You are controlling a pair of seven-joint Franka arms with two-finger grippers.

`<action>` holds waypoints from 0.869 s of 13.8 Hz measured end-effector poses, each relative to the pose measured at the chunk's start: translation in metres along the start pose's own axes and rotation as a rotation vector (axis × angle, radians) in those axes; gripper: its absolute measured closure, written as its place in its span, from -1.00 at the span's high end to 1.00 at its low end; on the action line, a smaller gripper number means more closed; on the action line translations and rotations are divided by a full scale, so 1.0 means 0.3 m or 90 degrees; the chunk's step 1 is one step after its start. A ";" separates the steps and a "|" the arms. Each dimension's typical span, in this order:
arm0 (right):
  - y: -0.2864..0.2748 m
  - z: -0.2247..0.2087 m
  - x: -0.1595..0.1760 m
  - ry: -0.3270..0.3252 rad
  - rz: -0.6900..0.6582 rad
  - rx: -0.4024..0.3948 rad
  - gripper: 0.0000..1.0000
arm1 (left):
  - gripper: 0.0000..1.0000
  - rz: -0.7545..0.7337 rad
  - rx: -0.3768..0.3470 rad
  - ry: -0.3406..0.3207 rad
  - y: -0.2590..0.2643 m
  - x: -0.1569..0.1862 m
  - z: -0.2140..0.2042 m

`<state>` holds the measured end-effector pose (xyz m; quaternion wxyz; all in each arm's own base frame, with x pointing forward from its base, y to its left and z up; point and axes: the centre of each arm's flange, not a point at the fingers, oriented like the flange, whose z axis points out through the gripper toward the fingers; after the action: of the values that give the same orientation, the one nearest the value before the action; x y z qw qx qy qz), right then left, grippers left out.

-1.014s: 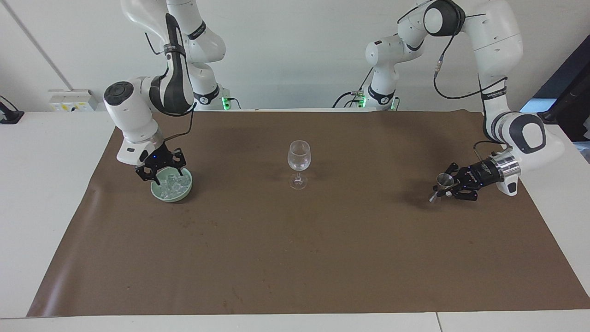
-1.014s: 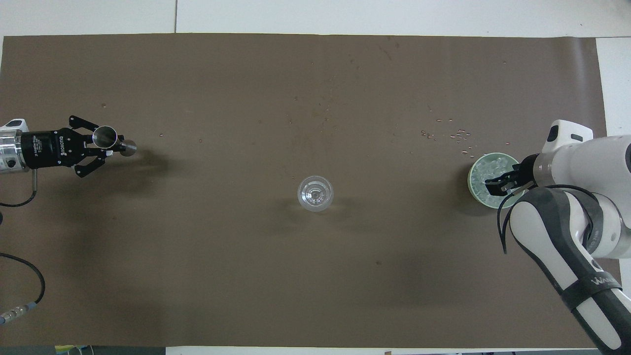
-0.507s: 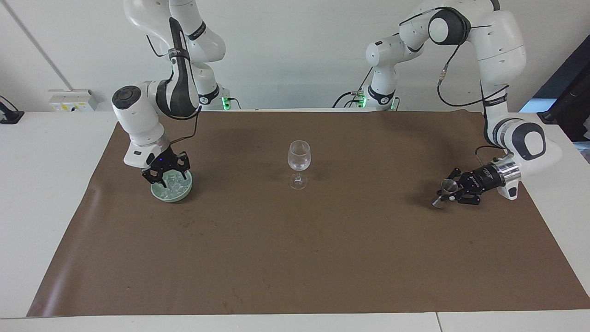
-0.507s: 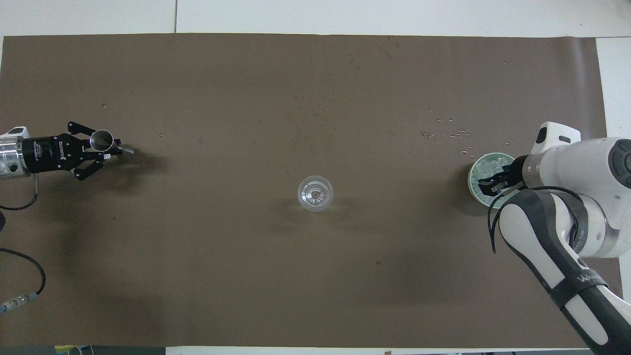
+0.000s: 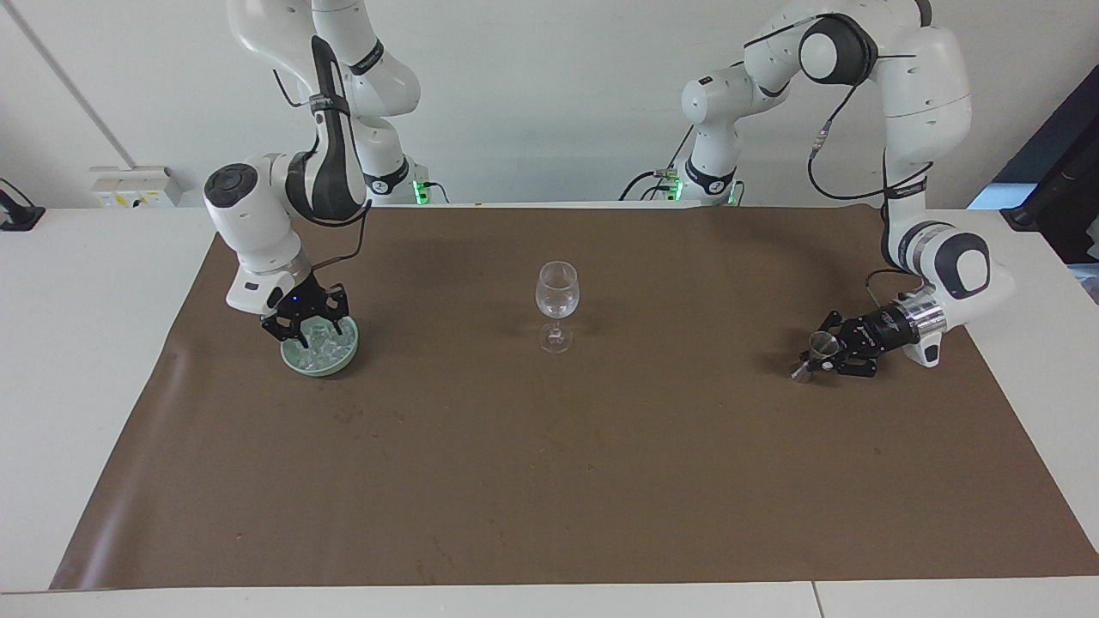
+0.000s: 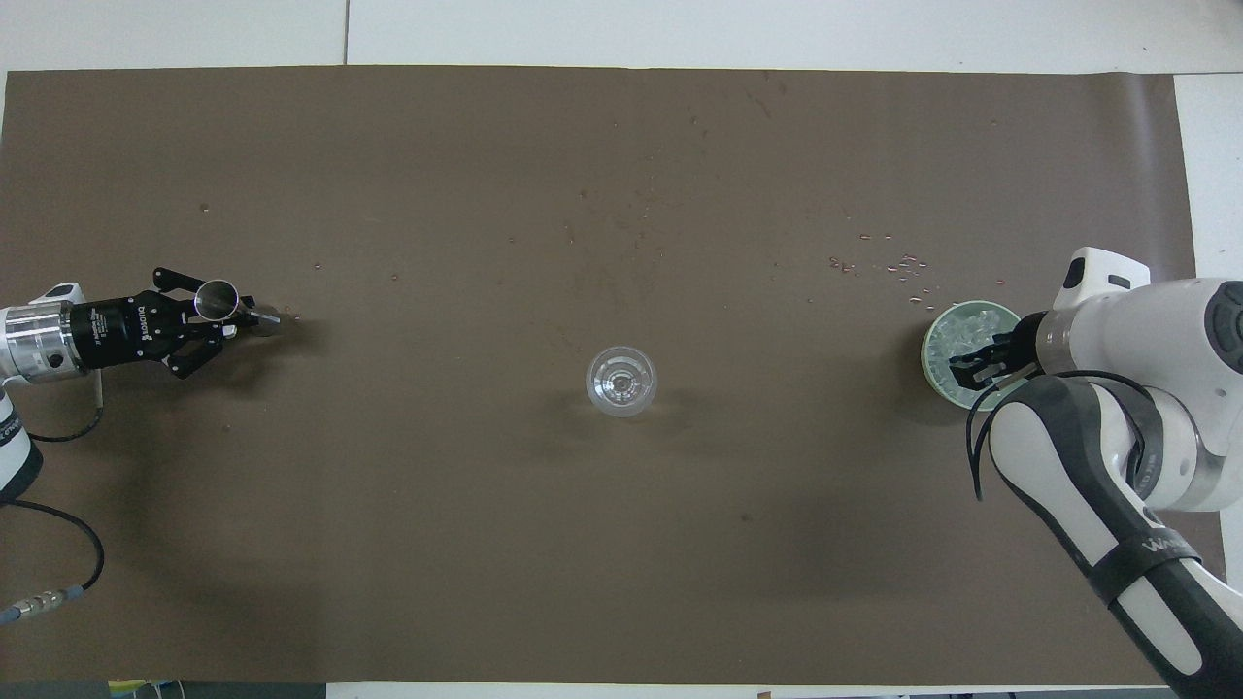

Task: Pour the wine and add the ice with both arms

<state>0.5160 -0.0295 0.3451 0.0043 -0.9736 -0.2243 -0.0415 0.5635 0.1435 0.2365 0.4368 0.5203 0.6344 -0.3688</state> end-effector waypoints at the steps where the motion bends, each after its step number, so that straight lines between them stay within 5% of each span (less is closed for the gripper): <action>1: 0.001 -0.001 0.001 0.002 0.001 -0.001 0.25 | -0.58 -0.004 -0.005 -0.006 -0.006 0.003 0.003; 4: 0.004 0.010 0.006 0.004 0.011 0.000 0.25 | -0.47 -0.010 -0.010 -0.011 -0.018 0.003 0.005; 9: 0.000 0.025 0.016 0.001 0.040 0.002 0.17 | 0.82 0.005 -0.021 -0.008 -0.003 -0.031 -0.022; 10: -0.001 0.024 0.018 0.002 0.048 0.004 0.15 | 0.99 0.012 -0.019 0.002 0.005 -0.039 -0.035; 12: -0.004 0.023 0.021 0.004 0.061 0.006 0.14 | 1.00 0.035 0.005 0.058 0.018 -0.048 -0.064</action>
<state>0.5217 -0.0255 0.3389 0.0117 -0.9831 -0.1775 -0.0432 0.5667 0.1574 0.2566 0.4154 0.5554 0.6376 -0.3352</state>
